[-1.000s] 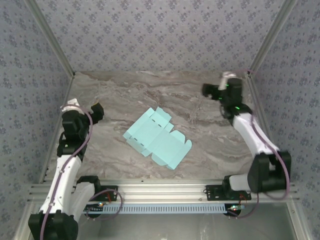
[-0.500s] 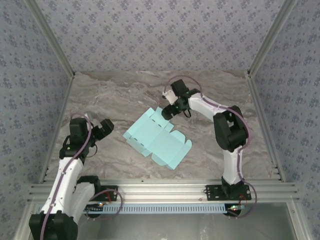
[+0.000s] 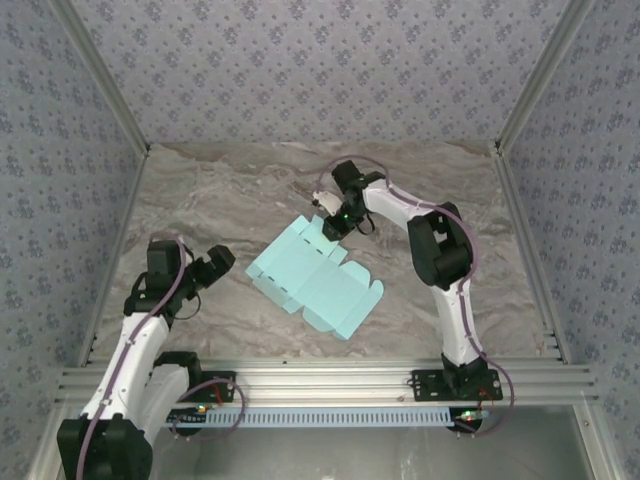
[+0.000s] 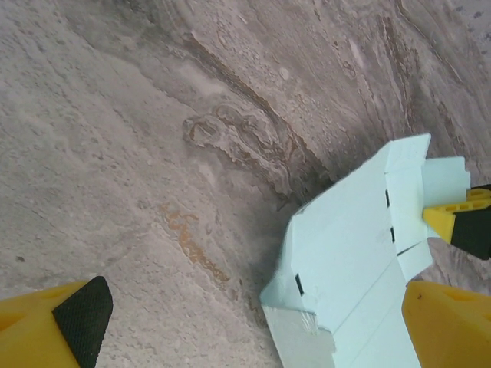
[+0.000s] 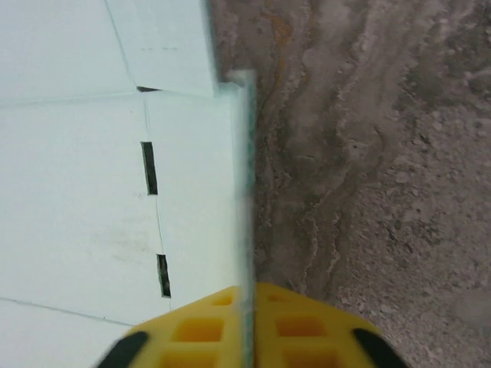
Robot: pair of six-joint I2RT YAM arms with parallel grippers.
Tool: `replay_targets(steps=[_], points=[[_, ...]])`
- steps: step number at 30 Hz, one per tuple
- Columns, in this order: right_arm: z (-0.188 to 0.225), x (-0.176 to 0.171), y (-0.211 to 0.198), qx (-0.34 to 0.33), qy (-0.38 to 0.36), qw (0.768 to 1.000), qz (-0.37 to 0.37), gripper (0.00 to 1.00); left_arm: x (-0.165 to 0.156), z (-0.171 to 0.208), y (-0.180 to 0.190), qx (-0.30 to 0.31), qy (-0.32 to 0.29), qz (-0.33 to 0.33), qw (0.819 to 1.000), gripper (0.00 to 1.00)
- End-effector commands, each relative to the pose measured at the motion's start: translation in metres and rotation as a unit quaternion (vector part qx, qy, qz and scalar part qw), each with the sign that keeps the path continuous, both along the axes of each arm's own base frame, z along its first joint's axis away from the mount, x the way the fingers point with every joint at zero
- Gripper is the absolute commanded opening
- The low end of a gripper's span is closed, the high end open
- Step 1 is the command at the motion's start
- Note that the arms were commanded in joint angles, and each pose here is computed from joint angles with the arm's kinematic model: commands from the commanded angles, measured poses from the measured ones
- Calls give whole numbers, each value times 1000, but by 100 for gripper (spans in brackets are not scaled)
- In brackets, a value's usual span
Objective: Fold the paper box
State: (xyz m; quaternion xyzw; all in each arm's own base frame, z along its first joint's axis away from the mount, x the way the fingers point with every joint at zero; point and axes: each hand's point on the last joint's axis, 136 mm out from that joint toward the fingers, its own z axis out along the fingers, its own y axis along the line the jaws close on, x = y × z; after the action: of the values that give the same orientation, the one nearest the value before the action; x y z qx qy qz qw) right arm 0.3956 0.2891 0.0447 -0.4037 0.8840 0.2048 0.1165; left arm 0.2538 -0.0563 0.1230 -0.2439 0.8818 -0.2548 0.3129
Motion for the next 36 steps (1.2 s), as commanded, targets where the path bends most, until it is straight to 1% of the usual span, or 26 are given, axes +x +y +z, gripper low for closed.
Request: replay_targets(steps=[1,4,7,9,10,11,12,14,17,19,22,24,27,29,32,34,36], points=[[23,6,-6,13,-8,999,-38,0,4,7,-6,-11,-7,-12,1000,99],[46,17,-17,15,-72,992,-102,0,9,21,-14,-26,-18,-25,999,100],[69,24,-43,-1,-152,970,-190,0,19,29,-24,-33,-42,-44,998,99],[81,27,-68,-10,-192,945,-263,0,26,32,-29,-35,-47,-54,997,99],[88,26,-84,-3,-206,927,-315,0,30,34,-32,-39,-48,-58,996,99],[93,25,-93,7,-213,912,-350,0,33,35,-38,-42,-47,-68,996,99],[90,18,-103,11,-213,903,-374,0,37,36,-46,-43,-51,-81,994,100],[95,10,-112,28,-228,886,-402,0,46,35,-67,-37,-68,-112,991,99],[96,-1,-117,48,-245,871,-422,0,60,33,-94,-19,-80,-149,985,99],[96,-8,-115,61,-249,871,-419,0,70,34,-111,-5,-84,-166,983,99],[97,-15,-113,61,-262,875,-403,0,84,37,-142,15,-119,-211,970,99],[97,-18,-116,57,-263,873,-406,0,94,33,-157,33,-134,-234,962,100],[96,-26,-118,69,-259,874,-406,0,112,18,-169,56,-130,-247,959,99],[98,-31,-115,80,-260,876,-398,0,123,8,-170,77,-124,-246,958,100],[96,-37,-122,74,-264,875,-400,0,137,-6,-163,121,-115,-232,958,98],[95,-41,-126,75,-263,874,-402,0,142,-10,-160,142,-112,-232,956,87],[96,-45,-123,85,-261,879,-389,0,144,-13,-162,151,-111,-244,952,70]])
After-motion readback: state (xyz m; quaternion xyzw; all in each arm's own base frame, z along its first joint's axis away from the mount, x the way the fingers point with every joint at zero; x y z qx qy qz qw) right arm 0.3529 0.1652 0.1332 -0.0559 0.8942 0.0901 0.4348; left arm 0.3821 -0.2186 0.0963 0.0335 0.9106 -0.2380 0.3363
